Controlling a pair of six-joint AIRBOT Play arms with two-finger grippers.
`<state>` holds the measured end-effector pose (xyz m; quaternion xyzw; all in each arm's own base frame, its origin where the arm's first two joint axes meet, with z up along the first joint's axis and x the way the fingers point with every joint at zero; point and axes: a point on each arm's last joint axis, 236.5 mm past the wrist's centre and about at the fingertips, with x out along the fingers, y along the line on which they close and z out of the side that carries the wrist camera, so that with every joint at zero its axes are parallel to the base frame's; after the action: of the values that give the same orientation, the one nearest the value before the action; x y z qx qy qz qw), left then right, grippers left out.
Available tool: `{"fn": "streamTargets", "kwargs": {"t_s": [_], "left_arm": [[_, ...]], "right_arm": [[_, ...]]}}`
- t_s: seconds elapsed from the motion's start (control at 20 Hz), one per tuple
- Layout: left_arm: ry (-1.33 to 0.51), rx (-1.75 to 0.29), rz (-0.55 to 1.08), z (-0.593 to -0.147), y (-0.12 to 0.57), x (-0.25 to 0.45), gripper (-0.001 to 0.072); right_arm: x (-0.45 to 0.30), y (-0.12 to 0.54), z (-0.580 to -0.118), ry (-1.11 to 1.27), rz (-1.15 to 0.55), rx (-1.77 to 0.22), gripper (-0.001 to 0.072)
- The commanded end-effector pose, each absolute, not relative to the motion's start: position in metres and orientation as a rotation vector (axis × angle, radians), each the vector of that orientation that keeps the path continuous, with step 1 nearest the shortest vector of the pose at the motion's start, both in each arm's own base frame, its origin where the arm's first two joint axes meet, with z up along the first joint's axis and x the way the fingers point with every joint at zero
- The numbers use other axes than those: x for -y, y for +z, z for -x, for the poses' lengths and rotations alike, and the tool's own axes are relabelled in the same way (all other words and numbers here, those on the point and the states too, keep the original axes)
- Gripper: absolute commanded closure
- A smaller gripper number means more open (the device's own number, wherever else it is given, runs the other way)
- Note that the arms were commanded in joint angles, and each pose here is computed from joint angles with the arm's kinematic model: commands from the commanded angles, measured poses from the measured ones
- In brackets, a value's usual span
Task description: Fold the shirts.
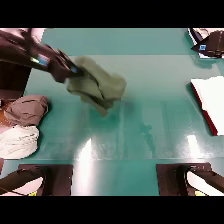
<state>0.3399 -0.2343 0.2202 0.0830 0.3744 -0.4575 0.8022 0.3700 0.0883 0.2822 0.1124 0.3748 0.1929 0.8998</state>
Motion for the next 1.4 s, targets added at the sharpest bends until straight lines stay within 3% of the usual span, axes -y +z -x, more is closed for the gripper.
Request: {"fn": "streamTargets", "kwargs": {"t_s": [0.0,0.05,0.1,0.35,0.75,1.0,1.25,1.3,1.35], "left_arm": [[-0.918,-0.987,-0.071,-0.365,0.134,0.243,0.0362],[-0.840,-1.035,-0.041,-0.376,0.117,0.236,0.0121],[-0.778,-1.077,-0.014,-0.381,0.109,0.229,0.0092],[-0.781,-1.241,0.049,-0.340,0.098,0.217,0.0092],[-0.640,-1.341,0.278,-0.250,-0.015,0.248,0.0092],[-0.580,-1.145,0.379,-0.274,-0.033,0.276,0.0092],[-0.539,-1.207,0.454,-0.275,-0.056,0.285,0.0094],[-0.537,-1.200,0.462,-0.277,-0.054,0.286,0.0187],[-0.541,-1.198,0.460,-0.277,-0.054,0.287,0.0471]], "right_arm": [[-0.090,0.284,-0.358,0.408,-0.220,-0.792,0.0690],[-0.090,0.281,-0.355,0.413,-0.218,-0.807,0.0690],[-0.091,0.278,-0.351,0.416,-0.215,-0.827,0.0690],[-0.091,0.275,-0.348,0.418,-0.211,-0.843,0.0690],[-0.090,0.276,-0.351,0.416,-0.212,-0.835,0.0690],[-0.091,0.273,-0.353,0.418,-0.216,-0.845,0.0690],[-0.091,0.273,-0.353,0.418,-0.217,-0.847,0.0691],[-0.091,0.273,-0.353,0.420,-0.217,-0.847,0.0690],[-0.091,0.272,-0.353,0.420,-0.217,-0.848,0.0690]]}}
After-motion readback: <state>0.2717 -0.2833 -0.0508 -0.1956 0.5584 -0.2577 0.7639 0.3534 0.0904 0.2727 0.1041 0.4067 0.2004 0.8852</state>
